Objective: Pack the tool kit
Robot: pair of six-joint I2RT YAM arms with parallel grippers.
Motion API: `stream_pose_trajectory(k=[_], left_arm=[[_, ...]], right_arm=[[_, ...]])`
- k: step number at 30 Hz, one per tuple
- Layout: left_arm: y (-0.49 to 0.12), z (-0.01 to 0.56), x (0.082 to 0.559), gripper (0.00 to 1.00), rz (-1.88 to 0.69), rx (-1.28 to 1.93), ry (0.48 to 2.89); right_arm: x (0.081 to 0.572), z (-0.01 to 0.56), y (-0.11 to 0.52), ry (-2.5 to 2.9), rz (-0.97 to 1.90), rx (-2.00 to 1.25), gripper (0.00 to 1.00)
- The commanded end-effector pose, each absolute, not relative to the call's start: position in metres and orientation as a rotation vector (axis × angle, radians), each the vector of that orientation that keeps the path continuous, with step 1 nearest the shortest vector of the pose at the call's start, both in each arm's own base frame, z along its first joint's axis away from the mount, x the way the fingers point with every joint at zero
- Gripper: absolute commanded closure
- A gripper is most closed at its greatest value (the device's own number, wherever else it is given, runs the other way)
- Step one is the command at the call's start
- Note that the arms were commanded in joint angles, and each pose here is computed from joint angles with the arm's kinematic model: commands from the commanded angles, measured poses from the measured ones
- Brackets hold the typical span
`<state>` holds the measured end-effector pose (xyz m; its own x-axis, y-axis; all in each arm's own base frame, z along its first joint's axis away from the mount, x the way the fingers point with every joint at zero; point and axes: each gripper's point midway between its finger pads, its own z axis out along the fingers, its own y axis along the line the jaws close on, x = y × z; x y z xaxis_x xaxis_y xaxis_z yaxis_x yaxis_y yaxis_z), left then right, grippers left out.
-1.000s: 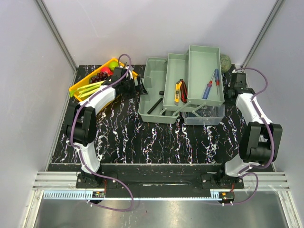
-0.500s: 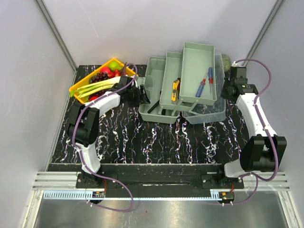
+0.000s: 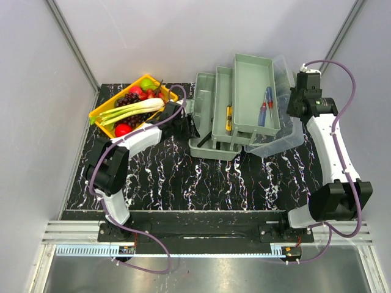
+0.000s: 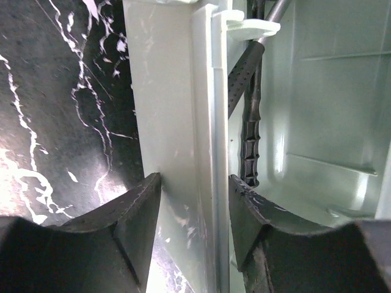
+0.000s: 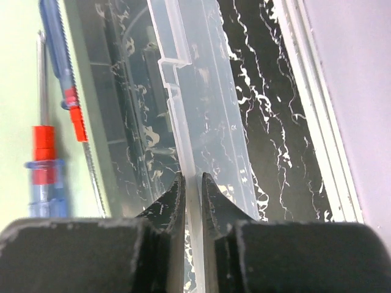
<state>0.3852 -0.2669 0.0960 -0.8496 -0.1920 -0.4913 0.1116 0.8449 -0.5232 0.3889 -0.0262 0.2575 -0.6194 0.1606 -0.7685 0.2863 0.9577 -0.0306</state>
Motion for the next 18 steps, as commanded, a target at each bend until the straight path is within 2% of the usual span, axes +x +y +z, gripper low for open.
stream_pose_trajectory(k=[1, 18], left_arm=[[-0.283, 0.096, 0.383, 0.5, -0.821, -0.104, 2.457], [-0.334, 0.093, 0.361, 0.5, -0.987, -0.093, 2.466]], right_arm=[[0.402, 0.334, -0.024, 2.026, -0.201, 0.347, 1.0], [0.396, 0.385, 0.031, 1.967, -0.208, 0.293, 1.0]])
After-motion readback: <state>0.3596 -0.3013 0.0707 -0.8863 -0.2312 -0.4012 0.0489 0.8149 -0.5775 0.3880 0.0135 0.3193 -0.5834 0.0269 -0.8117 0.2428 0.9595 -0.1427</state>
